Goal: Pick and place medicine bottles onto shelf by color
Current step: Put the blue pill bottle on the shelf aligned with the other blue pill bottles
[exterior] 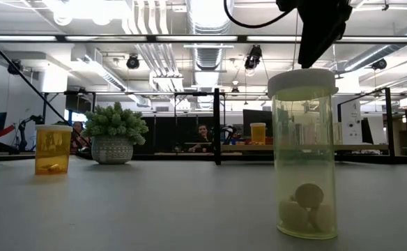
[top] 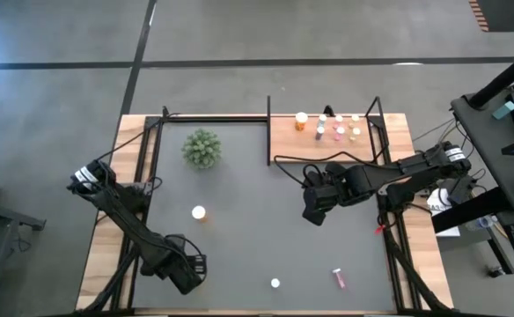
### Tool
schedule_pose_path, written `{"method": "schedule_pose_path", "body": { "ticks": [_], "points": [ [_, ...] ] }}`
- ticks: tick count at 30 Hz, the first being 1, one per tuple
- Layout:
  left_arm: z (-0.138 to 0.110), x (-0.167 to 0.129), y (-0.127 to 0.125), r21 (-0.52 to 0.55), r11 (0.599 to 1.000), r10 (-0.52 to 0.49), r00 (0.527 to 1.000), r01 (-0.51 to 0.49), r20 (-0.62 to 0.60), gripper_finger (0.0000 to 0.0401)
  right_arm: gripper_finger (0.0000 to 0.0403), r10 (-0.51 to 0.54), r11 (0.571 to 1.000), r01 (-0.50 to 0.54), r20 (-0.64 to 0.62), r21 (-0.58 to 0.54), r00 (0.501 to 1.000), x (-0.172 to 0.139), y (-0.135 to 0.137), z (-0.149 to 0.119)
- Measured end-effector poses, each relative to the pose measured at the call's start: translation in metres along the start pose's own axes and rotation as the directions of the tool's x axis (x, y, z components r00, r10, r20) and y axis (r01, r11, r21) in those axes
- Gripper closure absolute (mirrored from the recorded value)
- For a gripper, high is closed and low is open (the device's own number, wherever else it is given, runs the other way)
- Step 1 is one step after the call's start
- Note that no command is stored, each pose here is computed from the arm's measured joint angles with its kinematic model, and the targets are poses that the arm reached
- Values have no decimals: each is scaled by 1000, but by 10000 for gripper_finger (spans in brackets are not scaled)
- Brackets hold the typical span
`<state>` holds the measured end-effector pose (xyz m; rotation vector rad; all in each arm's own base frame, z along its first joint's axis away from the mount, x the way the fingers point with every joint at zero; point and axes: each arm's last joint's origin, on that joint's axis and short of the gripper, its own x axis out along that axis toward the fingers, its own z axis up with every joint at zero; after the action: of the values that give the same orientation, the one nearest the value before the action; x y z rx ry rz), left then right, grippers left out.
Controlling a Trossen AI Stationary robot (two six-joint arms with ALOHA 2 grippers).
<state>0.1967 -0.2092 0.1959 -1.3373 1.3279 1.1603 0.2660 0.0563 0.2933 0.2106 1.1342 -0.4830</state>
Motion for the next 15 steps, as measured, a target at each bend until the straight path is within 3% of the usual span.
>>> {"method": "schedule_pose_path", "body": {
  "ticks": [9, 15],
  "points": [
    [1, 0, -1, -1, 1000, 1, 1000, -1, 2, 296, 202, 4, 1000, -4, 5, 5, 1000, 0, 0, 0],
    [2, -6, -8, -9, 999, -43, 999, 43, 14, 296, 202, 5, 1000, -4, 6, -20, 1000, 0, 0, 0]
  ]
}}
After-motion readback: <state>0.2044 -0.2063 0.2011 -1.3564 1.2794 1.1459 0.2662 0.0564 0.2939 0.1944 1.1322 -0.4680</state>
